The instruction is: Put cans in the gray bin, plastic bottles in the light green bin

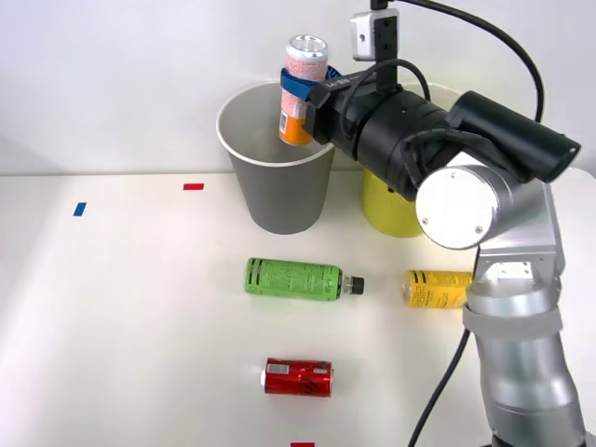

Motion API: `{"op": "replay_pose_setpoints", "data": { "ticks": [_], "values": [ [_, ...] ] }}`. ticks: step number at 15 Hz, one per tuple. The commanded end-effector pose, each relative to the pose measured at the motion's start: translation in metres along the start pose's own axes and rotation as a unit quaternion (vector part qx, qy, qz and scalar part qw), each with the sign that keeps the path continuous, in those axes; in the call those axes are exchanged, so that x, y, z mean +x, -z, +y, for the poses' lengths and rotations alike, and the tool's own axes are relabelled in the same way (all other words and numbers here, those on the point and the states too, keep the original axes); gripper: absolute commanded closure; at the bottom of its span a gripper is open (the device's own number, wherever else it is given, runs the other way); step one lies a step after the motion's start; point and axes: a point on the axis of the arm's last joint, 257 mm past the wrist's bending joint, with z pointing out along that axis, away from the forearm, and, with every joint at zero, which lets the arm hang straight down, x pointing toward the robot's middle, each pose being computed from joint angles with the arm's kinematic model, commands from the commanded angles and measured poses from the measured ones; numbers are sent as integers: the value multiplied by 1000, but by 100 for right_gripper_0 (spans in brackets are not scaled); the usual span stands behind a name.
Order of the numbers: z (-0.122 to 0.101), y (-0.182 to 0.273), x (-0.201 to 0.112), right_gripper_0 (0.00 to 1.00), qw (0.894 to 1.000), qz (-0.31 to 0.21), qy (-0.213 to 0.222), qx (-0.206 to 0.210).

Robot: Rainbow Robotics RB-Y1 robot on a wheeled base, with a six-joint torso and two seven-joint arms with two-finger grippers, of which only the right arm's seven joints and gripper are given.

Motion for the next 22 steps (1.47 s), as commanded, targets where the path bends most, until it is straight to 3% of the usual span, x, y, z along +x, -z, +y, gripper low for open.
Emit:
{"op": "replay_pose_setpoints", "data": {
  "ticks": [1,5,12,13,14,15,17,19,22],
  "values": [
    [-10,-25,1,100,999,10,41,29],
    [-25,-57,1,100,996,-5,68,54],
    [-9,-69,15,100,997,3,63,38],
    [-9,-69,15,89,997,3,62,38],
    [-9,-69,15,9,997,3,62,38],
    [-10,-69,11,0,997,-4,60,40],
    [-5,-70,7,0,998,-14,56,36],
    [12,-71,-7,0,997,-48,53,22],
    [11,-50,-6,0,992,-123,17,21]
  ]
}}
